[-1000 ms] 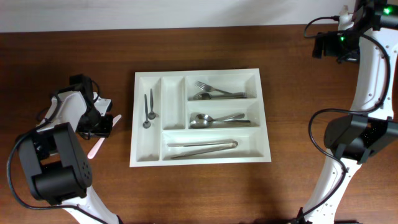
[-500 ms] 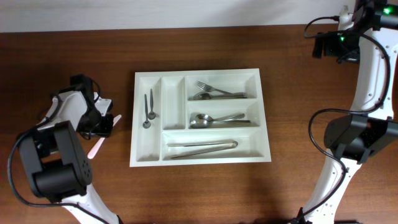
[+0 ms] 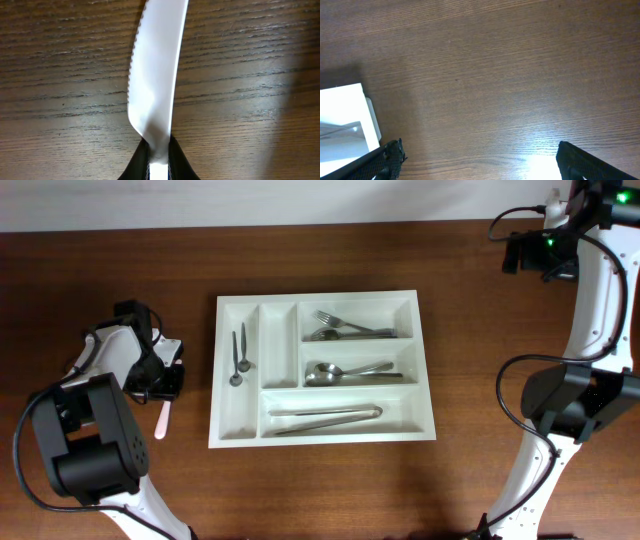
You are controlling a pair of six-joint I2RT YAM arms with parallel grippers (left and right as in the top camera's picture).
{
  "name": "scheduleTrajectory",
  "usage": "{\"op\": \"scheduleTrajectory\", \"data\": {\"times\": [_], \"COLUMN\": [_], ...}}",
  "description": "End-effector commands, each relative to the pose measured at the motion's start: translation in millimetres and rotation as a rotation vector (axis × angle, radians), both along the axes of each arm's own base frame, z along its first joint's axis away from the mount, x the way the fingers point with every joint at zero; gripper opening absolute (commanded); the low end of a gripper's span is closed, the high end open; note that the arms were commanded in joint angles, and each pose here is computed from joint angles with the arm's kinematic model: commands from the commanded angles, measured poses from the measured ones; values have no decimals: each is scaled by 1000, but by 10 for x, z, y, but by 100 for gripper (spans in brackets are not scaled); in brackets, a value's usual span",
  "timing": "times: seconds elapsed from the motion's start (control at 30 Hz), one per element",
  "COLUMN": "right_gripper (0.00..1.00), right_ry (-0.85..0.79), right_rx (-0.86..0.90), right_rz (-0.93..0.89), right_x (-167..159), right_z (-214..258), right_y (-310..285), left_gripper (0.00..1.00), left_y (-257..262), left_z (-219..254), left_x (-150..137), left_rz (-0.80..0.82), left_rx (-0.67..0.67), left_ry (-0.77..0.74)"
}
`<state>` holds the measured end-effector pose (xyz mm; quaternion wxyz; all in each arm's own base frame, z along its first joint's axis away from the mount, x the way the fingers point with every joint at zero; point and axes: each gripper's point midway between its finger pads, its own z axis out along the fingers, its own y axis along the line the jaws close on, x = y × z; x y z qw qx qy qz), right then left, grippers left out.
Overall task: Pack container
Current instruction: 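Lift the pink knife with the left gripper toward the tray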
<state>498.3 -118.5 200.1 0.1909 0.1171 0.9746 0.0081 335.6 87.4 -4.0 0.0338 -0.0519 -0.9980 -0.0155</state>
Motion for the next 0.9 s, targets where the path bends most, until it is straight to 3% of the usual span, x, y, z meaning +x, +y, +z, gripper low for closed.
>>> {"op": "scheduleTrajectory", "data": {"times": [0.0, 0.33, 0.57, 0.87], "right_gripper": [99, 99, 99, 99], "right_ry": [-31, -31, -31, -31], "right_rx": [2, 2, 2, 2], "right_rz": [-10, -10, -10, -10], "right_x": [-2, -2, -2, -2], "right_z": [125, 125, 125, 125], "right_y": [2, 2, 2, 2], "left_gripper": [2, 2, 2, 2], "left_y": [-26, 27, 98, 128], "left_z": [-246, -135, 242, 880], "left_x": [-72, 98, 396, 820], "left_rz": [8, 34, 42, 197], "left_rx": [-19, 1, 14, 11], "left_ry": [50, 6, -53, -185]}}
